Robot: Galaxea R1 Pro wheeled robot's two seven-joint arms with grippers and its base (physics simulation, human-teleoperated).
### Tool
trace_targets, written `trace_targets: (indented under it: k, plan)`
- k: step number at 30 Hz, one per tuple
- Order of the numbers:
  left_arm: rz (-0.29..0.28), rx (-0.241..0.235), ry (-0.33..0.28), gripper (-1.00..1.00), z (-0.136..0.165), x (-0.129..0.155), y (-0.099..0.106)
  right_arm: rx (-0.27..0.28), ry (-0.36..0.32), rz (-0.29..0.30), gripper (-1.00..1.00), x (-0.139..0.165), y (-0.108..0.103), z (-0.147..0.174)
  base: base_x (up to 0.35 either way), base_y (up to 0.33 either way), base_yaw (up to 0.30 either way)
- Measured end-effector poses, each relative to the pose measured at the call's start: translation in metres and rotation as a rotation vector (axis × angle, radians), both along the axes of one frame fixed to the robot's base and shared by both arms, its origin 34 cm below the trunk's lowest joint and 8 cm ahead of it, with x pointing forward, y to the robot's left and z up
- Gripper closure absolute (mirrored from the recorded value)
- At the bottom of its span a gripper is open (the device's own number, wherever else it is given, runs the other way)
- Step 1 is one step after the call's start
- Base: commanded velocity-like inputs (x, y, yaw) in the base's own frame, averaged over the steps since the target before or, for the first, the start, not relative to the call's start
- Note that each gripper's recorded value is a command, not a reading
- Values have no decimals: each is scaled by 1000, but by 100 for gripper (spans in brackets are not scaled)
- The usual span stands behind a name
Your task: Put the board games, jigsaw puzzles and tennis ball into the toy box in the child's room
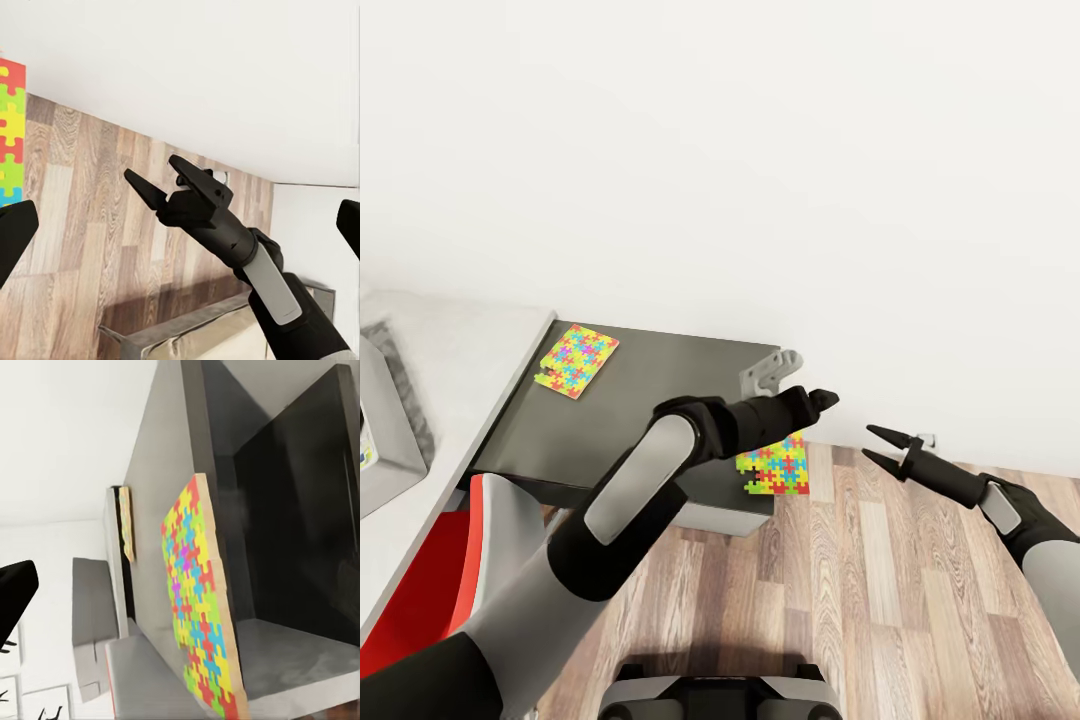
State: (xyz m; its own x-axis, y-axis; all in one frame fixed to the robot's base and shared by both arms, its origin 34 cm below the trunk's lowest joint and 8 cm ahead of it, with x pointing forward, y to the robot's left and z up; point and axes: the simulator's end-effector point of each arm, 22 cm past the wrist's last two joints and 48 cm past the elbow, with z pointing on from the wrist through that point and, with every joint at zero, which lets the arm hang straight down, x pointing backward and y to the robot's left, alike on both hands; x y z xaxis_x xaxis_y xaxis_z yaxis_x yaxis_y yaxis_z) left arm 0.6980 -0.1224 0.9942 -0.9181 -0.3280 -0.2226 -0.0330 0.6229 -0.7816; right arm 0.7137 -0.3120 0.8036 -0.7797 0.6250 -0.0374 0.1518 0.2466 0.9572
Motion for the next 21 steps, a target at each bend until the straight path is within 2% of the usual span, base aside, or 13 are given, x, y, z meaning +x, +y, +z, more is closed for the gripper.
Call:
trace_targets:
  k: [15,21]
  plan:
    - [9,-19,-15,-100,13,12,2,17,9,27,-100,-6,12,-3,0,0,0]
    - [38,-36,-1,-100,14,18,7,20,16,32,-100,-10,14,-5,0,0,0]
